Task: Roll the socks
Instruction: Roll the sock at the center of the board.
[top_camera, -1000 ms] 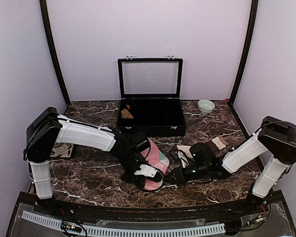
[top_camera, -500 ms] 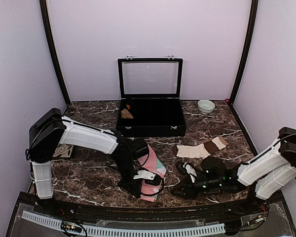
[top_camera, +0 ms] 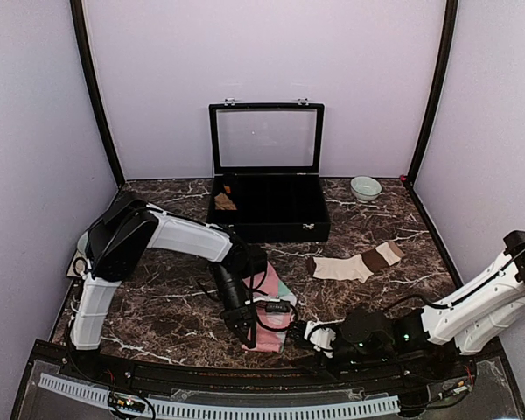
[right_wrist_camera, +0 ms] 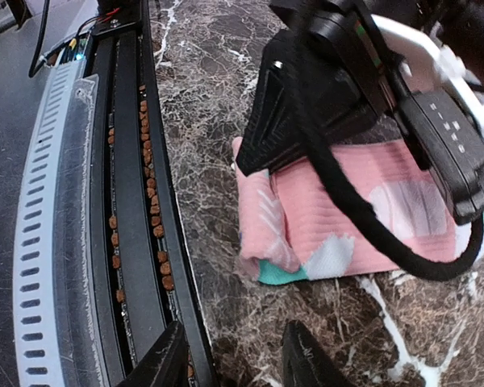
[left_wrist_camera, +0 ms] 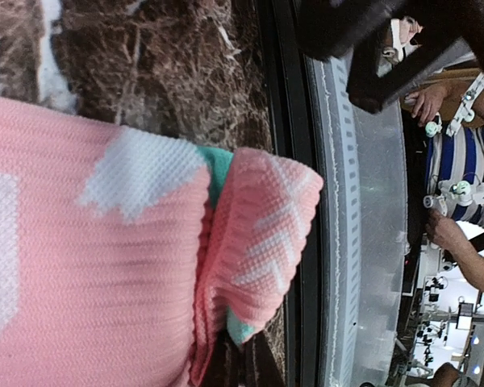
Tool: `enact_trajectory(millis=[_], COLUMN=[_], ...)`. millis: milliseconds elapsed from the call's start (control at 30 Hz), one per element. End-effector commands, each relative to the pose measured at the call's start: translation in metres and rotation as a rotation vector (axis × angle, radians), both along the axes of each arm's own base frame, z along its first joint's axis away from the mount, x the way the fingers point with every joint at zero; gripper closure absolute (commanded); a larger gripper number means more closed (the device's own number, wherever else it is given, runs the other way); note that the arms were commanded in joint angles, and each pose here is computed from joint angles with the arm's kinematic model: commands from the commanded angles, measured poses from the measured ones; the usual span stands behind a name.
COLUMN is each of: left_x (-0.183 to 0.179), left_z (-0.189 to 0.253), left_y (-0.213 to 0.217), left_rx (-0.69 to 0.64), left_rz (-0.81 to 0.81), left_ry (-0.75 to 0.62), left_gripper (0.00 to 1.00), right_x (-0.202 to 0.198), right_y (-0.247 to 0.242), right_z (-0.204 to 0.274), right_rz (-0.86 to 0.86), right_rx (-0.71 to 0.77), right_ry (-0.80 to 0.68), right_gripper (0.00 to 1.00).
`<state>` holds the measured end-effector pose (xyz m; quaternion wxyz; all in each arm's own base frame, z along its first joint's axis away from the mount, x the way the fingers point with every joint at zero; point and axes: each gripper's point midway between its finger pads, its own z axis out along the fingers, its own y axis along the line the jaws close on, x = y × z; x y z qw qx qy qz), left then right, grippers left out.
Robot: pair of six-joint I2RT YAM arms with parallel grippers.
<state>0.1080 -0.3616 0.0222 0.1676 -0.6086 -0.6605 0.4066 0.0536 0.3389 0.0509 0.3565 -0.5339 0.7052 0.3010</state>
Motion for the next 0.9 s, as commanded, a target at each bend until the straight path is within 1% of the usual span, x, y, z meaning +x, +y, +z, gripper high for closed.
enact_trajectory(millis=[0, 200, 367, 633, 867], left_x=[0.013, 0.015, 0.017, 0.020, 0.023], left_z=[-0.020, -0.024, -0.026, -0.029, -0.029], left_y=[0.006, 0.003, 0.004, 0.006, 0.005], left_rx=[0.074, 0.086, 0.095, 0.107, 0.111], left_rz=[0.020, 0.030, 0.028, 0.025, 0.022], left_ry=[-0.010, -0.004, -0.024, -0.043, -0.063], left_gripper=[1.00, 1.00, 1.00, 1.00, 1.00], right_x=[0.001, 0.001, 0.003, 0.026, 0.028], right_y=[0.014, 0.040, 0.056, 0.066, 0.072], right_z=[0.007, 0.014, 0.011, 0.003, -0.005], right_rz=[0.046, 0.103, 0.134, 0.110, 0.133], right_rx=[-0.058, -0.059, -0.063, -0.072, -0.084], right_ry=[-0.157, -0.238, -0.282, -0.314, -0.309], right_gripper=[0.59, 0.59, 0.59, 0.59, 0.60])
